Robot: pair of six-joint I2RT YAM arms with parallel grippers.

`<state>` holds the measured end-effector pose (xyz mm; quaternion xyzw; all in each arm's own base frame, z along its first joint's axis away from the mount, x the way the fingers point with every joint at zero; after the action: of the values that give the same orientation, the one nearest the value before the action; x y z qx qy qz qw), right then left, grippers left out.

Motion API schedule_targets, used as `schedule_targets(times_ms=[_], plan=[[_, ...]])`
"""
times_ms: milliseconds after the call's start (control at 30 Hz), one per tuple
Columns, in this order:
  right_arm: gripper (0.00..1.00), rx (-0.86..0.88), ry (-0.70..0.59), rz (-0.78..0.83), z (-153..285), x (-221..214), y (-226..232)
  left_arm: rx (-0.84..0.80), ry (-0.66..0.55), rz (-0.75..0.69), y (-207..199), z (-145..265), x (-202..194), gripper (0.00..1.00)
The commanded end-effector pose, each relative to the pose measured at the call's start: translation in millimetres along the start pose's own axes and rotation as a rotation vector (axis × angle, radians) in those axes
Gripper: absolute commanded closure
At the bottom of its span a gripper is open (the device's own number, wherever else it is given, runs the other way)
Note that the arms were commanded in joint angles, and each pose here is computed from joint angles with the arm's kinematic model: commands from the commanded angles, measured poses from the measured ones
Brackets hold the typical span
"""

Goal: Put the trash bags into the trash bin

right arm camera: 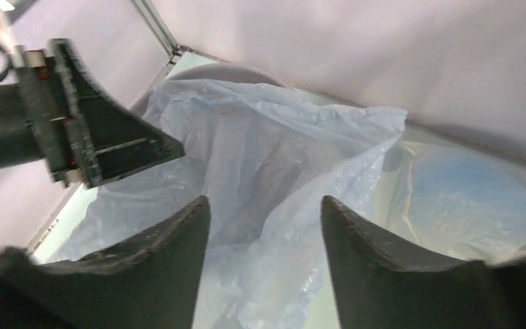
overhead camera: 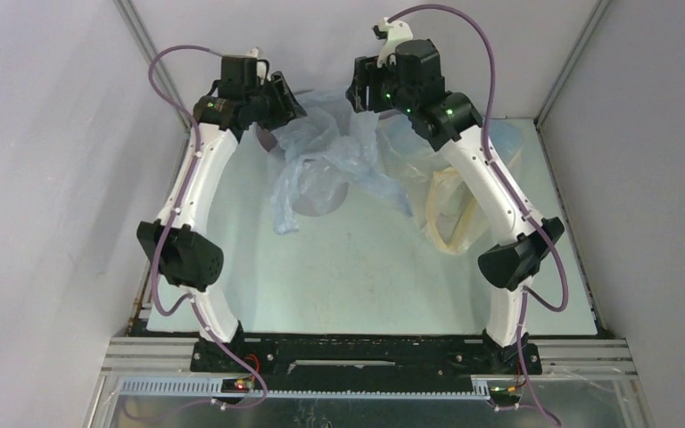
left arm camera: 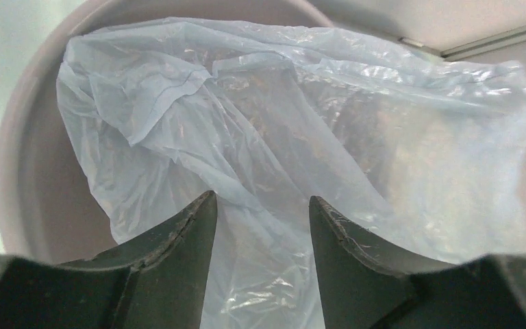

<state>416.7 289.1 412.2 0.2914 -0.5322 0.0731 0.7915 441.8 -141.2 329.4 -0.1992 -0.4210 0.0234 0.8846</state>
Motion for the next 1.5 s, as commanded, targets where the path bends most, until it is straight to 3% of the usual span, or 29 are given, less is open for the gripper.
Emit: schedule_targets(times_ms=[0, 133, 367, 667, 933, 1067, 1267, 1467], plan=[[0.44, 0.019, -0.013, -0.016, -20, 1, 2, -0.084, -0.166, -0.053, -26, 68, 37, 0.4], [0.59, 0.066, 0.043, -0.048, -39, -15, 8, -0.083, -0.221, -0.068, -30, 92, 45, 0.38], [0.68, 0.121, 0.096, -0.056, -62, -45, 29, -0.051, -0.172, -0.075, -23, 84, 36, 0.38], [0.93, 0.041, 0.182, 0.007, -106, -104, 26, -0.068, -0.174, -0.082, -26, 98, 32, 0.38], [0.94, -0.028, 0.266, 0.079, -119, -139, 12, 0.031, -0.165, -0.108, -8, 106, 18, 0.34], [0.94, -0.042, 0.329, 0.136, -99, -147, 19, 0.114, -0.135, -0.123, 6, 98, 16, 0.31], [0.93, -0.04, 0.438, 0.163, -62, -157, 31, 0.155, -0.149, -0.116, 20, 93, 25, 0.13], [0.93, -0.035, 0.479, 0.121, -42, -159, 33, 0.096, -0.06, -0.098, 28, 51, 21, 0.12]])
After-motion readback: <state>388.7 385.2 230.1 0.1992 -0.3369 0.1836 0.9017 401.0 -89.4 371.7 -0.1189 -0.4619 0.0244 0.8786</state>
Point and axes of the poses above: each gripper's point midway between its finger pads, its own z axis back along the fingers, its own y axis along the line the jaws close on, x = y × z, the point moved 4 cm from there along z, back along the fingers, and after that the axes turned 11 degrees about -z, right-handed, at the moved point
